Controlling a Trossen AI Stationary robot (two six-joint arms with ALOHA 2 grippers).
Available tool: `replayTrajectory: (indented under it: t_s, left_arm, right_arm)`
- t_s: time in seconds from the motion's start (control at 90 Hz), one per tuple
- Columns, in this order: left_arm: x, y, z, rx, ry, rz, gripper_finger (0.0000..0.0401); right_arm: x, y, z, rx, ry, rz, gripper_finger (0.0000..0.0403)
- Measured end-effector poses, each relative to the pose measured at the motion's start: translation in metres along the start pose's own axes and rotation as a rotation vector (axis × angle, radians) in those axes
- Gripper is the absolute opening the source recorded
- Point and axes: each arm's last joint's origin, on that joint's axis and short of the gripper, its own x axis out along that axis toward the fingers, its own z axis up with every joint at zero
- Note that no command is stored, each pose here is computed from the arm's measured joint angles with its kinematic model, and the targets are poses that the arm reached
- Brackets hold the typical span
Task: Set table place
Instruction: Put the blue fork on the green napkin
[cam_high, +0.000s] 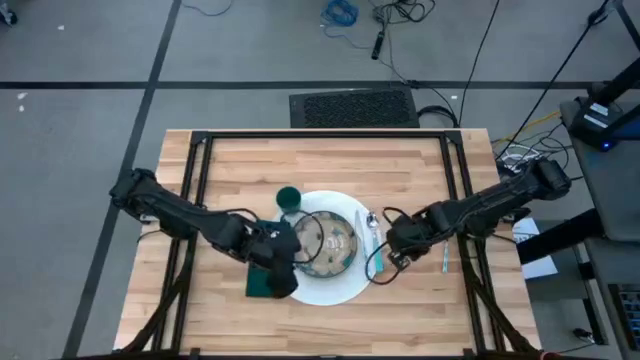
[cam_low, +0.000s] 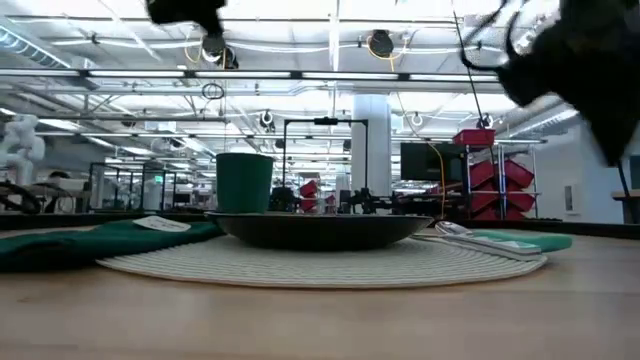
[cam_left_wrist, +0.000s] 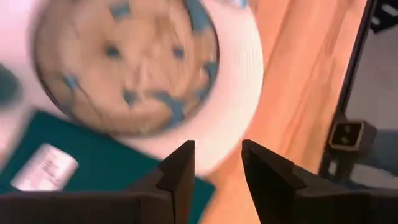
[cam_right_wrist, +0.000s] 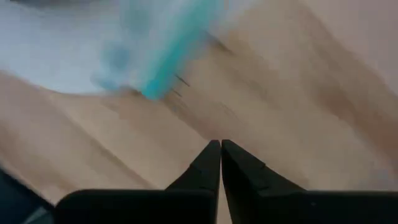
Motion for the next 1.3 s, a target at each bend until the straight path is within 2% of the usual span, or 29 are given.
replayTrajectory:
  t_s: [0.078, 0.167, 0.3, 0.422, 0.544, 0.611, 0.878, 1.144, 1.3]
  left_arm:
    - [-0.003, -0.002, -0.002, 0.057, -0.033, 0.040, 0.0118]
    - [-0.004, -0.006, -0.006, 0.108, -0.055, 0.064, 0.0118]
    - [0.000, -0.006, -0.011, 0.161, -0.057, 0.093, 0.0118]
    - [0.000, -0.008, -0.016, 0.183, -0.052, 0.099, 0.0118]
    - [-0.002, -0.010, -0.023, 0.216, -0.024, 0.113, 0.0118]
    - [-0.002, -0.010, -0.025, 0.235, -0.018, 0.125, 0.0118]
    - [-0.015, -0.005, -0.028, 0.257, -0.015, 0.130, 0.0118]
    - [-0.015, -0.005, -0.028, 0.257, -0.020, 0.131, 0.0118]
    - [-0.015, -0.005, -0.027, 0.256, -0.024, 0.133, 0.0118]
  right_arm:
    - [-0.001, -0.014, -0.006, 0.050, 0.108, -0.129, 0.0000]
    - [-0.003, -0.026, -0.010, -0.032, 0.162, -0.248, 0.0000]
    - [0.009, -0.039, -0.011, -0.097, 0.212, -0.326, 0.0000]
    - [0.028, -0.053, -0.011, -0.056, 0.193, -0.406, 0.0000]
    - [0.030, -0.049, -0.008, -0.093, 0.080, -0.442, 0.0000]
    - [0.034, -0.046, -0.005, -0.122, 0.066, -0.438, 0.0000]
    - [0.056, -0.041, -0.003, -0.311, 0.208, -0.585, 0.0000]
    - [0.085, -0.036, 0.002, -0.299, 0.296, -0.754, 0.0000]
    - [0.090, -0.034, 0.002, -0.323, 0.353, -0.755, 0.0000]
